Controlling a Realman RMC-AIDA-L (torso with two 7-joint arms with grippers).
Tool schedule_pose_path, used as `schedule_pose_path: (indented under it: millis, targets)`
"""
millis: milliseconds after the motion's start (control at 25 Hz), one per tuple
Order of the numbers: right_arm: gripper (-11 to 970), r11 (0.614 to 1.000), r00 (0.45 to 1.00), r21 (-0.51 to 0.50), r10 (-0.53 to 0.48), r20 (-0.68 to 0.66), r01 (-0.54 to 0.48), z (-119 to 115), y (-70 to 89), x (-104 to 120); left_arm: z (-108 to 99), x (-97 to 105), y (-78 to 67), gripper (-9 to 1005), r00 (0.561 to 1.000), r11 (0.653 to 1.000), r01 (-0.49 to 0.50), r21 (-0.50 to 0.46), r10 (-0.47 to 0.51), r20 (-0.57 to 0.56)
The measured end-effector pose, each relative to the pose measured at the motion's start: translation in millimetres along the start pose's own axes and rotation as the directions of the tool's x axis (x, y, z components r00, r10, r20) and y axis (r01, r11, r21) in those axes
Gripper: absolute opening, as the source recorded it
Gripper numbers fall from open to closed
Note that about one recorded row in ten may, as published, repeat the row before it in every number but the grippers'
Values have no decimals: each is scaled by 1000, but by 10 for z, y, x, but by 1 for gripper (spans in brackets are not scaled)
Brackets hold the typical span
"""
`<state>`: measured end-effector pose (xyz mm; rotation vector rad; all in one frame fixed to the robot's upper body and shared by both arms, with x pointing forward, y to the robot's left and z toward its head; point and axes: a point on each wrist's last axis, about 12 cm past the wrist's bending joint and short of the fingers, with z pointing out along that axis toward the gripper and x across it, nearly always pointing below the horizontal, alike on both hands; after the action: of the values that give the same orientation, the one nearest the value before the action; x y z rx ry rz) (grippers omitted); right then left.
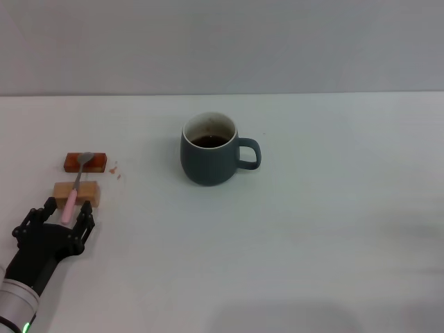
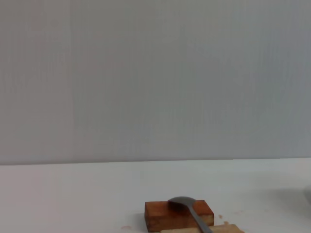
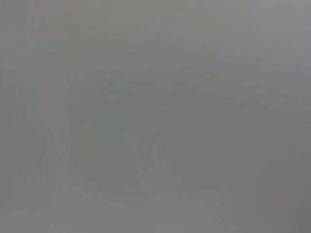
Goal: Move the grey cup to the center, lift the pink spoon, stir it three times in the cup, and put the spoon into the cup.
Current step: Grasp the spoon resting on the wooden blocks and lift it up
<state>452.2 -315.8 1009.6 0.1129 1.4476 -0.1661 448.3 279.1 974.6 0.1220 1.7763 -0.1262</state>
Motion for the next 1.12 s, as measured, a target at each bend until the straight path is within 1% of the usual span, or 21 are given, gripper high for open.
schedule_pose_path:
  millis: [200, 440, 1120]
  targets:
    - [-2, 1000, 1000, -2, 0, 0, 0, 1, 2, -1, 3, -3, -2, 630, 1000, 1000, 1, 1, -1, 0]
    - [-2, 1000, 1000, -1, -1, 1, 1, -4, 0, -1, 1, 0, 7, 460, 1000, 1000, 0, 0, 0, -2]
    - [0, 1000, 1000, -7, 1, 0, -1, -19, 11, 1, -15, 11, 14, 438, 1000, 1000, 5, -6, -5, -7]
